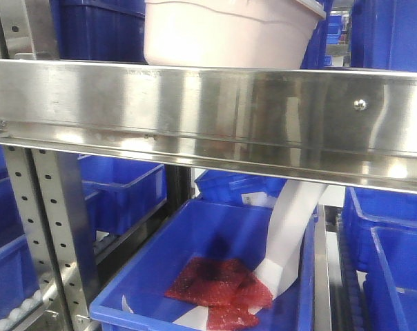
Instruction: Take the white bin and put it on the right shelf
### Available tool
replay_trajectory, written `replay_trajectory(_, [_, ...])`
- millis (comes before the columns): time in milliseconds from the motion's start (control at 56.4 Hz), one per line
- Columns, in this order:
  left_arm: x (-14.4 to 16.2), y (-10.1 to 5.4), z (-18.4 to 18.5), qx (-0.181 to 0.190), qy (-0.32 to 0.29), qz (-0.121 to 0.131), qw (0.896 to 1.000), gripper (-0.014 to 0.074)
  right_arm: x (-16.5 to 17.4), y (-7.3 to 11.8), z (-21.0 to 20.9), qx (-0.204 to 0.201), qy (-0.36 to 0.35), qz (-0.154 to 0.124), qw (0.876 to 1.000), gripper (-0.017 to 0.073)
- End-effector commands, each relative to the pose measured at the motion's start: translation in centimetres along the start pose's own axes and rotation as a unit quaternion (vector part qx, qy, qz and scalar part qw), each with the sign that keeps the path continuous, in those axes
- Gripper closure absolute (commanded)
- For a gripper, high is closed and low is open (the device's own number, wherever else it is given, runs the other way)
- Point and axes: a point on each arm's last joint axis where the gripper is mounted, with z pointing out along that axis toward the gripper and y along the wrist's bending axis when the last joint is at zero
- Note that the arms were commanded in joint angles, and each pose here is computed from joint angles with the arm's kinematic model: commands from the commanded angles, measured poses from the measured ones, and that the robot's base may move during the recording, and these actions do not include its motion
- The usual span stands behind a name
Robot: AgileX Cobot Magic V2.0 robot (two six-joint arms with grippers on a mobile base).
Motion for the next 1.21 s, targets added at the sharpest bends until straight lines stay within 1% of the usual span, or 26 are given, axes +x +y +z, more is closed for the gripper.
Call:
replay_trajectory(0, [-0.5, 0.0, -0.1, 0.003, -0.042, -0.01, 0.999, 0.0721, -1.4, -0.4, 0.0, 0.02, -0.045, 0.004, 0.999, 0.0482])
replay_trajectory(89, [-0.5, 0.0, -0.1, 0.003, -0.042, -0.01, 0.999, 0.0721, -1.4, -0.4, 0.0, 0.022, -0.045, 0.001, 0.999, 0.0482])
replay_trajectory(195, [-0.5, 0.0, -0.1, 0.003, -0.042, -0.01, 0.999, 0.0721, -0.6, -0.6, 0.3, 0.033, -0.039, -0.013, 0.999, 0.0482])
replay_trajectory(266, [-0.5, 0.0, -0.1, 0.003, -0.042, -0.01, 0.999, 0.0721, 0.3, -0.9, 0.5, 0.044, -0.028, -0.002, 0.999, 0.0482])
replay_trajectory(284, [-0.5, 0.0, -0.1, 0.003, -0.042, -0.01, 0.999, 0.0721, 0.6, -0.9, 0.5, 0.047, -0.025, -0.008, 0.999, 0.0482])
replay_trajectory(337, [-0.5, 0.0, -0.1, 0.003, -0.042, -0.01, 0.999, 0.0721, 1.3, -1.1, 0.6, 0.051, -0.027, 0.001, 0.998, 0.0482])
replay_trajectory(354, [-0.5, 0.0, -0.1, 0.003, -0.042, -0.01, 0.999, 0.0721, 1.7, -1.1, 0.7, 0.047, -0.029, 0.011, 0.998, 0.0482])
replay_trajectory(372, [-0.5, 0.0, -0.1, 0.003, -0.042, -0.01, 0.999, 0.0721, 1.9, -1.1, 0.7, 0.046, -0.031, 0.007, 0.998, 0.0482])
replay_trajectory(390, [-0.5, 0.0, -0.1, 0.003, -0.042, -0.01, 0.999, 0.0721, 2.2, -1.0, 0.8, 0.04, -0.035, 0.015, 0.998, 0.0482])
replay_trajectory(461, [-0.5, 0.0, -0.1, 0.003, -0.042, -0.01, 0.999, 0.0721, 3.7, -0.7, 0.9, 0.015, -0.046, 0.009, 0.999, 0.0482])
replay_trajectory(549, [-0.5, 0.0, -0.1, 0.003, -0.042, -0.01, 0.999, 0.0721, 5.5, -0.3, 0.8, -0.006, -0.058, 0.013, 0.998, 0.0482])
replay_trajectory(620, [-0.5, 0.0, -0.1, 0.003, -0.042, -0.01, 0.999, 0.0721, 7.1, -0.3, 0.6, -0.008, -0.053, 0.021, 0.998, 0.0482])
replay_trajectory(727, [-0.5, 0.0, -0.1, 0.003, -0.042, -0.01, 0.999, 0.0721, 9.5, -0.2, 0.2, -0.007, -0.04, 0.043, 0.998, 0.0482])
replay_trajectory(833, [-0.5, 0.0, -0.1, 0.003, -0.042, -0.01, 0.999, 0.0721, 11.2, -0.2, -0.3, -0.006, -0.04, 0.056, 0.998, 0.0482])
replay_trajectory(868, [-0.5, 0.0, -0.1, 0.003, -0.042, -0.01, 0.999, 0.0721, 11.4, -0.2, -0.4, -0.006, -0.026, 0.047, 0.999, 0.0482])
replay_trajectory(975, [-0.5, 0.0, -0.1, 0.003, -0.042, -0.01, 0.999, 0.0721, 11.4, -0.2, -0.4, -0.003, -0.025, 0.026, 0.999, 0.0482])
replay_trajectory(1187, [-0.5, 0.0, -0.1, 0.003, -0.042, -0.01, 0.999, 0.0721, 11.2, -0.3, -0.4, 0.002, -0.038, 0.028, 0.999, 0.0482])
